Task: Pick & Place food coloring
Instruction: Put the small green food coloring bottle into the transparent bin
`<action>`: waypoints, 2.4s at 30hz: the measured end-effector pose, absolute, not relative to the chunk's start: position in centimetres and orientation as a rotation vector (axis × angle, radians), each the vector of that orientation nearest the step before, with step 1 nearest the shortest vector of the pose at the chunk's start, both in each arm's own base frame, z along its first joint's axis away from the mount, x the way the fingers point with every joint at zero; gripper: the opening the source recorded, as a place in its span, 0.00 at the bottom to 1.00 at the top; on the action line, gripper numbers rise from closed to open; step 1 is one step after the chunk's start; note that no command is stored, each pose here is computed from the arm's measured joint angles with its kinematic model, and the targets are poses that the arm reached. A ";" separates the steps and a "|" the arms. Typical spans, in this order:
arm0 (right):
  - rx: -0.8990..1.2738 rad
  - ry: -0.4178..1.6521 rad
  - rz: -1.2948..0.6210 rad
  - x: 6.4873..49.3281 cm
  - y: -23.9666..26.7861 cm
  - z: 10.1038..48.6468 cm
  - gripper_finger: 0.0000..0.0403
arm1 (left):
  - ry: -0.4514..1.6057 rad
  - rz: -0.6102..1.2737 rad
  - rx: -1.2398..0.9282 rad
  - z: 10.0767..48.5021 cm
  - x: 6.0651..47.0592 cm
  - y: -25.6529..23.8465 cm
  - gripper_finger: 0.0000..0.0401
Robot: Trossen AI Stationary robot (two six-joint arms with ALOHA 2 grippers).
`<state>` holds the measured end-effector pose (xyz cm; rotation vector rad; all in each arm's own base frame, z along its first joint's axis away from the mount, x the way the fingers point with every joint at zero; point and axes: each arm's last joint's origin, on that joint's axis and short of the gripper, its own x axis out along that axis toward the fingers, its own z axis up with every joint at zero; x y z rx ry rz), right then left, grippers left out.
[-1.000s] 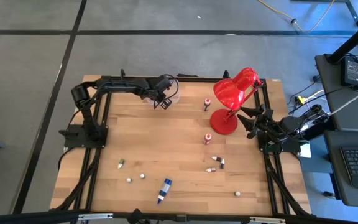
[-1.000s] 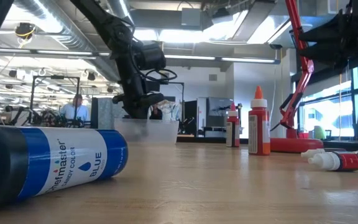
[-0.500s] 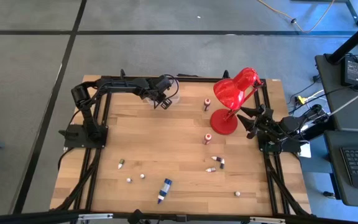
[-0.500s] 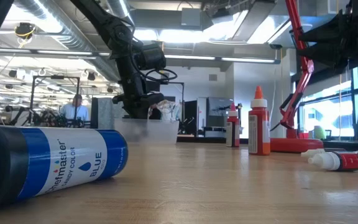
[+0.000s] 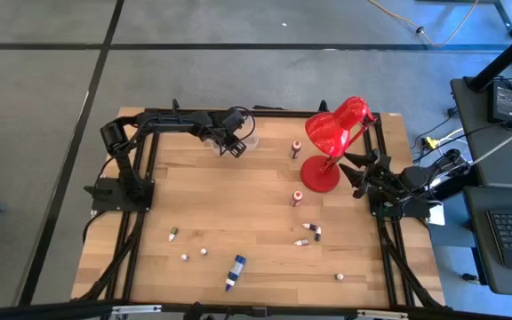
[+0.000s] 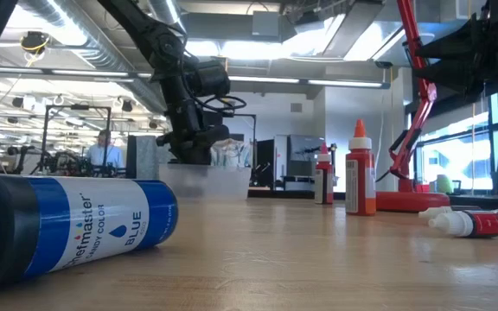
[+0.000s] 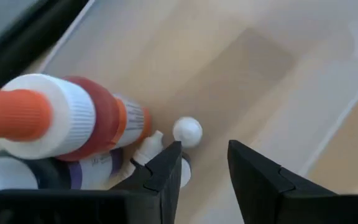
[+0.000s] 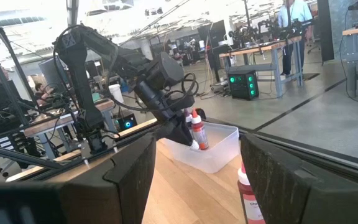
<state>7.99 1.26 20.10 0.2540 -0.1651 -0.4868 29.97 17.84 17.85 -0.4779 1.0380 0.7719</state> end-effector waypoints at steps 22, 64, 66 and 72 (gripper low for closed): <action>0.219 -0.121 -0.490 8.1 1.3 19.6 0.59 | 0.707 0.366 -0.437 32.0 27.5 2.8 0.32; 0.237 -0.090 -0.491 8.1 1.3 19.1 0.59 | 1.269 1.248 -0.944 19.1 18.8 -15.8 0.32; 0.237 -0.090 -0.491 8.1 1.3 19.1 0.59 | 1.251 1.258 -0.966 18.3 18.4 -15.6 0.32; 0.237 -0.091 -0.491 8.1 1.3 19.1 0.59 | 1.241 1.234 -1.012 16.3 18.0 -15.2 0.32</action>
